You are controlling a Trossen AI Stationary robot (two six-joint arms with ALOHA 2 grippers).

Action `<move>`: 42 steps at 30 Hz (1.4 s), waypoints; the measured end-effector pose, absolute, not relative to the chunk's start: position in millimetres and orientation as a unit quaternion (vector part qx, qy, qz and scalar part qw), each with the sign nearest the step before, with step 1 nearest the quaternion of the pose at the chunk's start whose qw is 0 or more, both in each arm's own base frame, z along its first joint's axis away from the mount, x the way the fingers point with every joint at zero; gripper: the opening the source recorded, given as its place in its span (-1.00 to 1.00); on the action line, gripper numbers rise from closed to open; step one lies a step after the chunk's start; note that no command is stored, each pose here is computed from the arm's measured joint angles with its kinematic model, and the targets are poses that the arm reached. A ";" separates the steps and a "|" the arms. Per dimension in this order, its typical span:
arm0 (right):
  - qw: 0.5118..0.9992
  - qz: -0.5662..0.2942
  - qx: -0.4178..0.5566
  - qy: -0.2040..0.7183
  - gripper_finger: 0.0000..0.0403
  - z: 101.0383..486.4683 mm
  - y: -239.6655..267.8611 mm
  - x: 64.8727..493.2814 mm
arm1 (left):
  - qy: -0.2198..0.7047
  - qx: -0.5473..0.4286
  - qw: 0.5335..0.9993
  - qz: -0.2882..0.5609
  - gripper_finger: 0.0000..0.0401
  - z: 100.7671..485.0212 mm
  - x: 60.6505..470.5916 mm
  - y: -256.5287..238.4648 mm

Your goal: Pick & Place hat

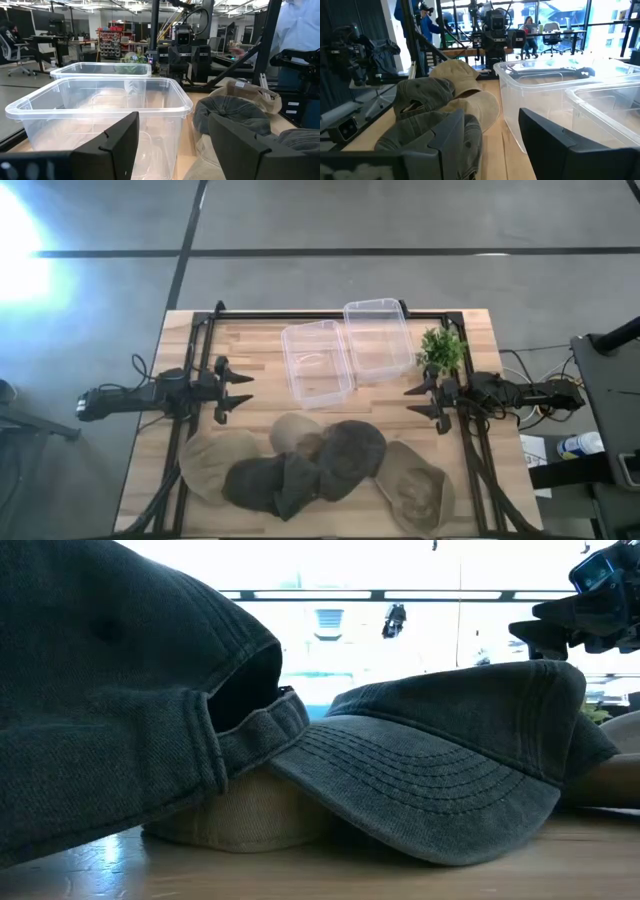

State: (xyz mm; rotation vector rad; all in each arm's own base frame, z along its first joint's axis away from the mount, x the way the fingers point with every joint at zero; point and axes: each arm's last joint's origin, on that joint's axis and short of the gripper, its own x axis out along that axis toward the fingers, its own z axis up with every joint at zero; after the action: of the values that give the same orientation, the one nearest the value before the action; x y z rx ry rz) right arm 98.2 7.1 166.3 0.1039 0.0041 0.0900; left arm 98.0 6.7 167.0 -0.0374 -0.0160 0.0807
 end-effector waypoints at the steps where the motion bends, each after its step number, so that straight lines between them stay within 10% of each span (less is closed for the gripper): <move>1: 0.998 0.045 0.052 0.002 -0.08 166.3 7.1 98.2 | -0.008 -0.019 0.999 0.040 0.15 167.0 98.0 6.7; 28: 0.998 0.045 0.054 0.002 -0.08 166.3 7.1 98.2 | -0.008 -0.019 0.999 0.040 0.15 166.9 98.0 6.7; 42: 0.830 0.007 0.558 0.002 -0.08 166.7 4.9 98.6 | -0.008 -0.019 0.999 0.040 0.15 166.9 98.0 6.7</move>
State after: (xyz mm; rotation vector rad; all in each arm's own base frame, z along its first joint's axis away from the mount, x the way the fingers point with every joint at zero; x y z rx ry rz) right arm 98.6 4.9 166.7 1.1835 0.0038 0.0142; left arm 98.0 6.7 166.9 -0.0376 -0.0162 0.0806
